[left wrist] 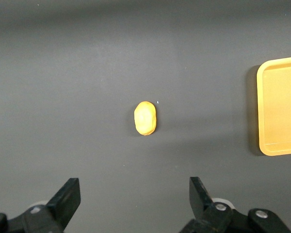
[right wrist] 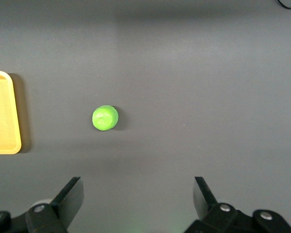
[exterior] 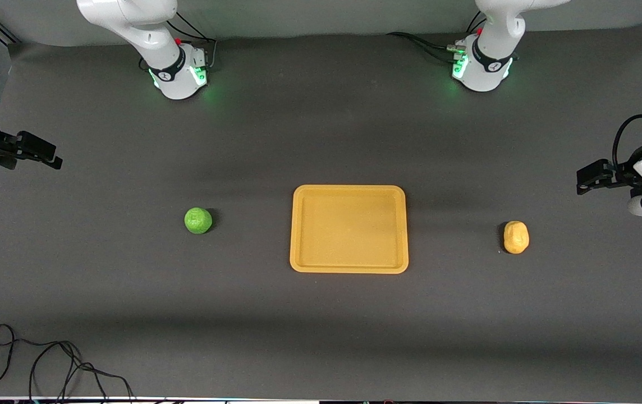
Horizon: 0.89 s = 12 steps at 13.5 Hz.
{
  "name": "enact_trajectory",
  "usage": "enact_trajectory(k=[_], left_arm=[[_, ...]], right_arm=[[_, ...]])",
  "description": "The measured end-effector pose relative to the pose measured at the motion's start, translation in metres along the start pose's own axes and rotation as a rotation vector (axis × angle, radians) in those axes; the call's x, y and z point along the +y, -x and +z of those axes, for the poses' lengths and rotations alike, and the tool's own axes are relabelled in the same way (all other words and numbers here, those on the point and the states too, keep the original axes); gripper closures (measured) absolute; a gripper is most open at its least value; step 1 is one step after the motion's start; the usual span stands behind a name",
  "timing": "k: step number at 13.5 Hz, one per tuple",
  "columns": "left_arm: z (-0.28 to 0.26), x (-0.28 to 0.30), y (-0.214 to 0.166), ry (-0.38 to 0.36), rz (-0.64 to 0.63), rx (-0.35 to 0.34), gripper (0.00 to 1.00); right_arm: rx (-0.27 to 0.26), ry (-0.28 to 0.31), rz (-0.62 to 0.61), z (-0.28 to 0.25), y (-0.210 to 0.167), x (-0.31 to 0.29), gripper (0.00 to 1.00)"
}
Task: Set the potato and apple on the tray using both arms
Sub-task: 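Move the left gripper toward the yellow potato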
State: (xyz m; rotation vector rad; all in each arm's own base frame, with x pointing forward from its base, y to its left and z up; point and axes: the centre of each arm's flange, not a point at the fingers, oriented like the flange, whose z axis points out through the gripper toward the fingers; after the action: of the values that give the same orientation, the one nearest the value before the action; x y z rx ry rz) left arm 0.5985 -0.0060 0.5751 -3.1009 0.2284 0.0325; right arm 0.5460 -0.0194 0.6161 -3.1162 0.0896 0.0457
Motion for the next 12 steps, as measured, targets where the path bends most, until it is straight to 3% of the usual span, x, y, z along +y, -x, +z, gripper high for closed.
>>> enact_trajectory(k=[12], left_arm=[[0.014,-0.02,0.0,0.047,-0.044,-0.006,0.0]], right_arm=[[-0.011,0.0,-0.001,0.001,0.001,0.0,0.0]])
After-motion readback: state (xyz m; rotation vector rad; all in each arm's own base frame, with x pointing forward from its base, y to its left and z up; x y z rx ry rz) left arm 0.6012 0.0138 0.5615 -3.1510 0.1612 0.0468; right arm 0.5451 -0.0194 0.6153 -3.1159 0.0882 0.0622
